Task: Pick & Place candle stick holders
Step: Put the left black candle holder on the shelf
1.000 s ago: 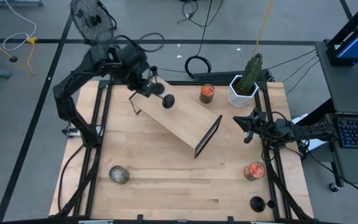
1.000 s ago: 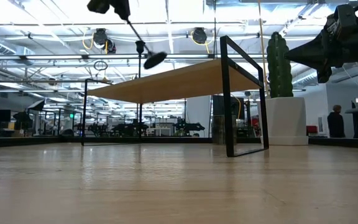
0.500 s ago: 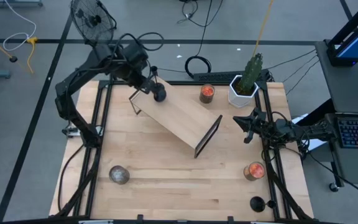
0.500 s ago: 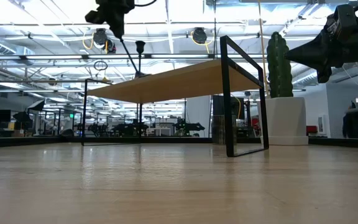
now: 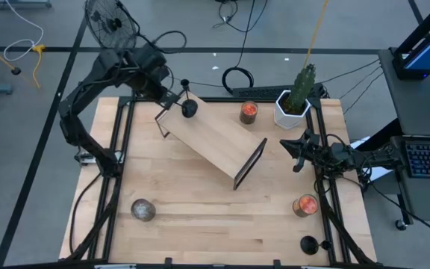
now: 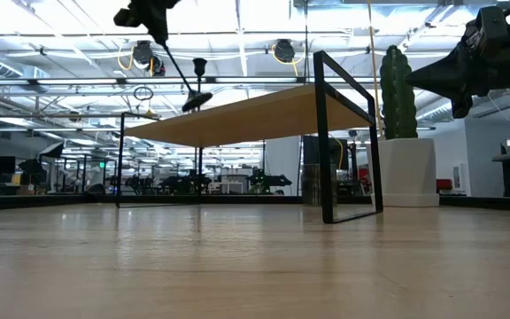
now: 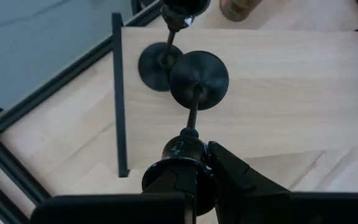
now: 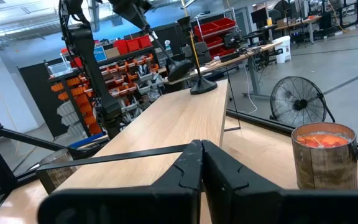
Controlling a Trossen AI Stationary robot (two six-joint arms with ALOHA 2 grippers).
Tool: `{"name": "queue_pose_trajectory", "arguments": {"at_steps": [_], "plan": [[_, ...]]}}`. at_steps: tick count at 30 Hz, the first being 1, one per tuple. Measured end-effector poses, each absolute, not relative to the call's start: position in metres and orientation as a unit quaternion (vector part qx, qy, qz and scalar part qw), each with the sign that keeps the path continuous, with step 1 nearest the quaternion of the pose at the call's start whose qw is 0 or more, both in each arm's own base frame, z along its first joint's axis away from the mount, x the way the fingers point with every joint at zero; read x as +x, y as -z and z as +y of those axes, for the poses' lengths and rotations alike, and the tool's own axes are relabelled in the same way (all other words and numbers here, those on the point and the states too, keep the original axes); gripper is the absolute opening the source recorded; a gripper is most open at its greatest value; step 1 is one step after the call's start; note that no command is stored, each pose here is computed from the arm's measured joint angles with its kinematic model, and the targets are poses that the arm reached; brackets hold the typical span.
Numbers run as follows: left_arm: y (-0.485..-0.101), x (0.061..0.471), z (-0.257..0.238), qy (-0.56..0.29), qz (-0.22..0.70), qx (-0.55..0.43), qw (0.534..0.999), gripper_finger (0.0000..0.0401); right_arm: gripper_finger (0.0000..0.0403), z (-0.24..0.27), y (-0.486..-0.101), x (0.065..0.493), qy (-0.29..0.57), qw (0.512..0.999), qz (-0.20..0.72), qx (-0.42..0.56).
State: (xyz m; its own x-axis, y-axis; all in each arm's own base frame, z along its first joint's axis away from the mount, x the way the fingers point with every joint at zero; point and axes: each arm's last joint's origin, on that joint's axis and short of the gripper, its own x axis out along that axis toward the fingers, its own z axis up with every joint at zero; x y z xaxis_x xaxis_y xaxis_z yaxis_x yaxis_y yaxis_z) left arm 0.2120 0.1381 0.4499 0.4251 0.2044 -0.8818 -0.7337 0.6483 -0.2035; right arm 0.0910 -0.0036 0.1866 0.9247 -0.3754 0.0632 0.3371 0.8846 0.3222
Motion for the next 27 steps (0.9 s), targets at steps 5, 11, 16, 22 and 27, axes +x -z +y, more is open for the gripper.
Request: {"name": "queue_pose_trajectory", "arguments": {"at_steps": [5,11,16,22,27], "plan": [[-0.456,0.201,0.138,-0.294,0.44,-0.278,0.802,0.0021,0.0004,-0.004,-0.187,0.091,0.184,0.969,-0.062,0.155],[-0.46,0.197,0.133,-0.266,0.442,-0.255,0.818,0.0021,0.0004,-0.004,-0.187,0.091,0.184,0.969,-0.062,0.155],[-0.459,0.197,0.133,-0.27,0.436,-0.276,0.813,0.0021,0.0004,-0.004,-0.187,0.091,0.184,0.969,-0.062,0.155],[-0.44,0.205,0.133,-0.282,0.457,-0.329,0.777,0.0021,0.0004,-0.004,-0.187,0.091,0.184,0.969,-0.062,0.155],[-0.421,0.211,0.133,-0.295,0.482,-0.355,0.745,0.0021,0.0004,-0.004,-0.187,0.091,0.184,0.969,-0.062,0.155]]}}
